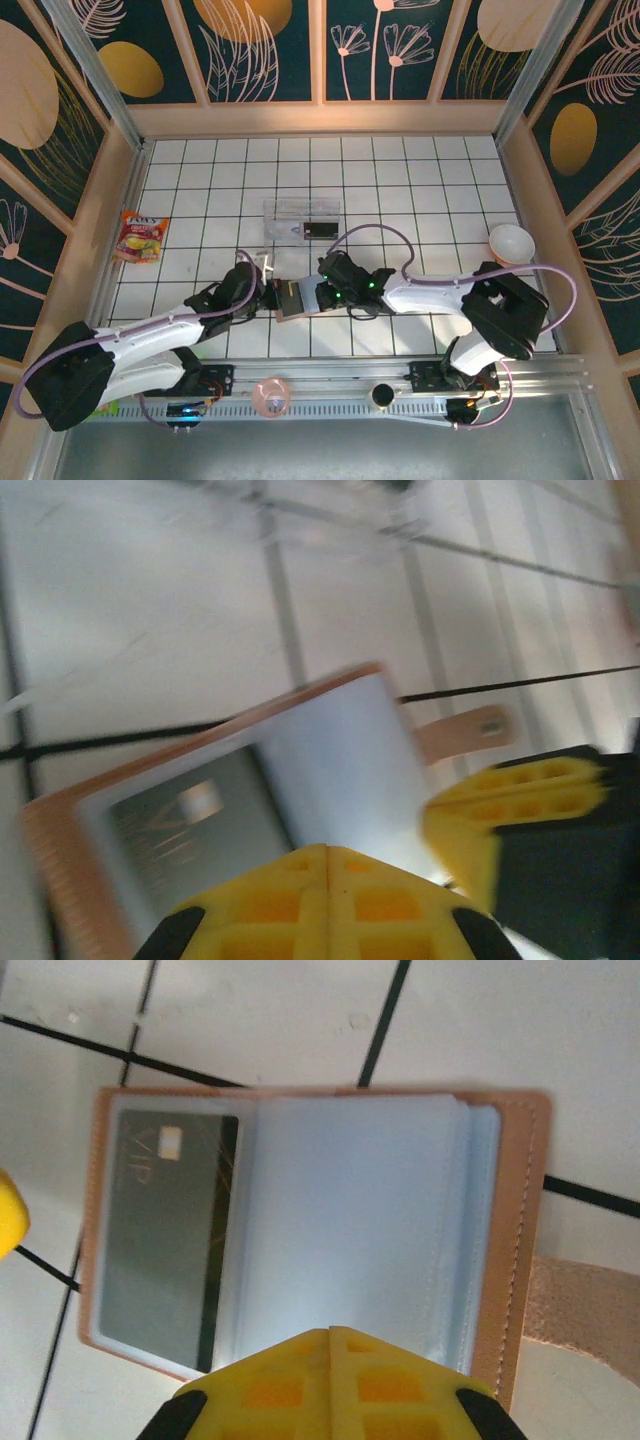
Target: Take the credit cards out of the card holder
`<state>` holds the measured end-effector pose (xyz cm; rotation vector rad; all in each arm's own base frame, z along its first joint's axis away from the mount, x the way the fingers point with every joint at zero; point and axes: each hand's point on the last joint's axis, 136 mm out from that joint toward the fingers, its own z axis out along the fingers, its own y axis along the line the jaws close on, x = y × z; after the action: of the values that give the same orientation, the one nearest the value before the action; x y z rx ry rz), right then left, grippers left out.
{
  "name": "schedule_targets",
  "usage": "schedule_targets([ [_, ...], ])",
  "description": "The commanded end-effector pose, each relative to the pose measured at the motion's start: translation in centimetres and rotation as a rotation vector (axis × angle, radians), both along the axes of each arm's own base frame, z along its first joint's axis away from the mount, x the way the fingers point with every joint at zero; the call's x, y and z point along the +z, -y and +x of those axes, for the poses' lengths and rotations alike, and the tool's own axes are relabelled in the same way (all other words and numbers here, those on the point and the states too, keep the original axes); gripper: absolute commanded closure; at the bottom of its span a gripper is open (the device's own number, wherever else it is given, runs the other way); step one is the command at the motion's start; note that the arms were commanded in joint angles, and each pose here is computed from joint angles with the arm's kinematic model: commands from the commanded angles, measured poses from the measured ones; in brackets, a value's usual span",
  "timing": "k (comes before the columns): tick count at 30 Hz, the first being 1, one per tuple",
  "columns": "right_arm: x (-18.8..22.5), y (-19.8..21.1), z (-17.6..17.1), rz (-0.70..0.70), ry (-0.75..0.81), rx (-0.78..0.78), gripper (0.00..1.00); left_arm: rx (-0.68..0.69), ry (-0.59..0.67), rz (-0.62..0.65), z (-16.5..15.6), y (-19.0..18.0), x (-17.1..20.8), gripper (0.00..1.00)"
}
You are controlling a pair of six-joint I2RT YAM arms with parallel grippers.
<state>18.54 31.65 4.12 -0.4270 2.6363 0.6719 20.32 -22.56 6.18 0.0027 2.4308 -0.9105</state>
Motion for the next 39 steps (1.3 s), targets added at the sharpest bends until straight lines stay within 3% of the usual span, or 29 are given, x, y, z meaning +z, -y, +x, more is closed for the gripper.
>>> schedule_targets([
  [1,-0.8,0.4,0.3,-0.004,-0.009,-0.016,0.95,0.011,-0.031,0.041,-0.2,-0.8,-1.6,0.93],
  [7,-4.1,3.7,-1.4,-0.113,-0.064,-0.091,0.96,0.022,-0.042,0.092,0.6,-1.2,-3.2,0.97],
  [13,-3.0,3.7,-1.7,-0.135,-0.013,-0.12,0.96,0.013,-0.052,0.109,0.6,-1.2,-3.8,1.0],
  [18,1.9,1.4,-0.3,-0.048,0.099,-0.065,0.85,0.009,-0.038,0.098,0.4,-1.3,-3.0,1.0],
  [22,5.1,-2.9,-0.9,0.158,0.023,0.08,0.71,0.019,-0.024,0.097,0.3,-1.7,-2.8,0.98],
  [26,4.9,-5.7,-1.5,0.264,-0.093,0.16,0.69,0.013,-0.041,0.098,0.1,-1.6,-3.4,1.0],
  [39,0.9,-6.6,-0.8,0.223,-0.185,0.139,0.76,0.015,-0.071,0.1,-0.5,-1.9,-4.6,1.0],
])
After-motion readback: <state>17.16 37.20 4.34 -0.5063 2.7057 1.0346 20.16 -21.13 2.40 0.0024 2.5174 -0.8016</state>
